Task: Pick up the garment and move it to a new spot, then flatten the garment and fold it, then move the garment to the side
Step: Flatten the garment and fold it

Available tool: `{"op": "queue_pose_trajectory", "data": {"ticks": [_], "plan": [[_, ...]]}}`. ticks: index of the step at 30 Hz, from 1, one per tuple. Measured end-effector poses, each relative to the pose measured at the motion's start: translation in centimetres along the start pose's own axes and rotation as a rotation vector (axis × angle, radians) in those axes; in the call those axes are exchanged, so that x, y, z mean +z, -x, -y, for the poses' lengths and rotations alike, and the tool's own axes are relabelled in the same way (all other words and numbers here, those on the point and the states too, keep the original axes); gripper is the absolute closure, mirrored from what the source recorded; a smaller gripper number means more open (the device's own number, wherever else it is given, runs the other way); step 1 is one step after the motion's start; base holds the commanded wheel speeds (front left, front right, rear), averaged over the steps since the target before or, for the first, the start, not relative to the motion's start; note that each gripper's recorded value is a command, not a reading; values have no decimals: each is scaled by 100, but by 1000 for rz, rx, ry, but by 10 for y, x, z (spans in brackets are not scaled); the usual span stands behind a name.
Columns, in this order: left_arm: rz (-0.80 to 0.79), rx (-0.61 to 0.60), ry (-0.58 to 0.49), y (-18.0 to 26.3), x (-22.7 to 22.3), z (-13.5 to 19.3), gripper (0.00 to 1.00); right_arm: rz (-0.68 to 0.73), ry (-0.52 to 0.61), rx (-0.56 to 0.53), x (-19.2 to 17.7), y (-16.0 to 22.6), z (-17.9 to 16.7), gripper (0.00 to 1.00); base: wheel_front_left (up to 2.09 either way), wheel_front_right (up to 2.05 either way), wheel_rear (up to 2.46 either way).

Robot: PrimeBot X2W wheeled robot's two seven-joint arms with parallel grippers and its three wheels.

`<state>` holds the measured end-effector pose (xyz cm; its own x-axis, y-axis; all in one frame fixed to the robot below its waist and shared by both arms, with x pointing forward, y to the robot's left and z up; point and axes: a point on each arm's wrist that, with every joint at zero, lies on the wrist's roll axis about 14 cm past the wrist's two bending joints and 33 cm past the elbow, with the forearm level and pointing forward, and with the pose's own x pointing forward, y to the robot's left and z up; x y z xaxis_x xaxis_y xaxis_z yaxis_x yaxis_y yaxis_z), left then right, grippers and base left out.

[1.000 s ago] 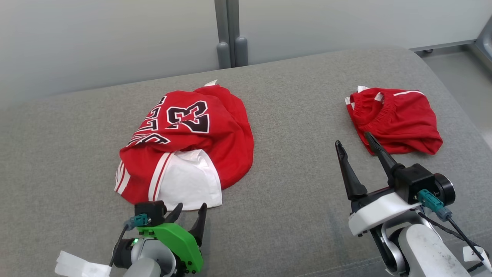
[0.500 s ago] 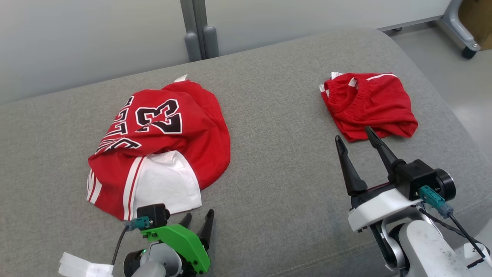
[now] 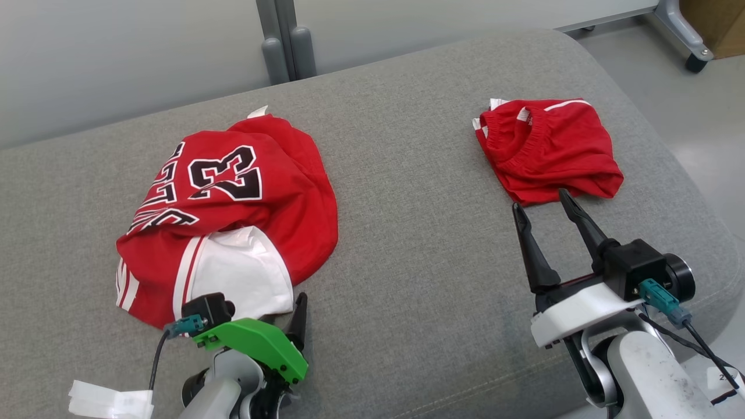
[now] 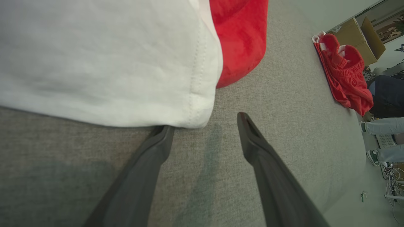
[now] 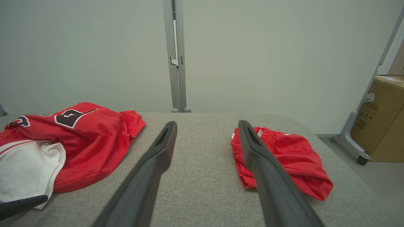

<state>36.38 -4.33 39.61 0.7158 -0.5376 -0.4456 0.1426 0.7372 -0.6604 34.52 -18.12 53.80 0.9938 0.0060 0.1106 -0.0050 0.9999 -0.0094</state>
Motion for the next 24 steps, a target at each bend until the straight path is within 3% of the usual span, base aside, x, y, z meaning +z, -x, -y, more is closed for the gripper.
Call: {"op": "queue_pose_trajectory", "data": {"ticks": [3, 4, 5, 7, 16, 24], "plan": [[21, 10, 17, -4, 7, -1, 0, -4, 1, -6, -1, 0, 2, 0, 0, 0, 0], [27, 14, 22, -5, 8, -2, 9, -5, 2, -7, -1, 0, 2, 0, 0, 0, 0], [32, 21, 23, -6, 9, -3, 34, -6, 2, -8, -2, 0, 2, 0, 0, 0, 0], [39, 30, 22, -7, 10, -5, 100, -7, 2, -10, -2, 1, 3, 0, 0, 0, 0], [120, -28, -26, -7, 28, 14, 100, 6, 7, -22, 0, -5, 8, 0, 0, 0, 0], [363, -81, -36, 7, 101, 33, 100, 9, -37, 28, -3, -15, -10, 0, 0, 0, 0]]}}
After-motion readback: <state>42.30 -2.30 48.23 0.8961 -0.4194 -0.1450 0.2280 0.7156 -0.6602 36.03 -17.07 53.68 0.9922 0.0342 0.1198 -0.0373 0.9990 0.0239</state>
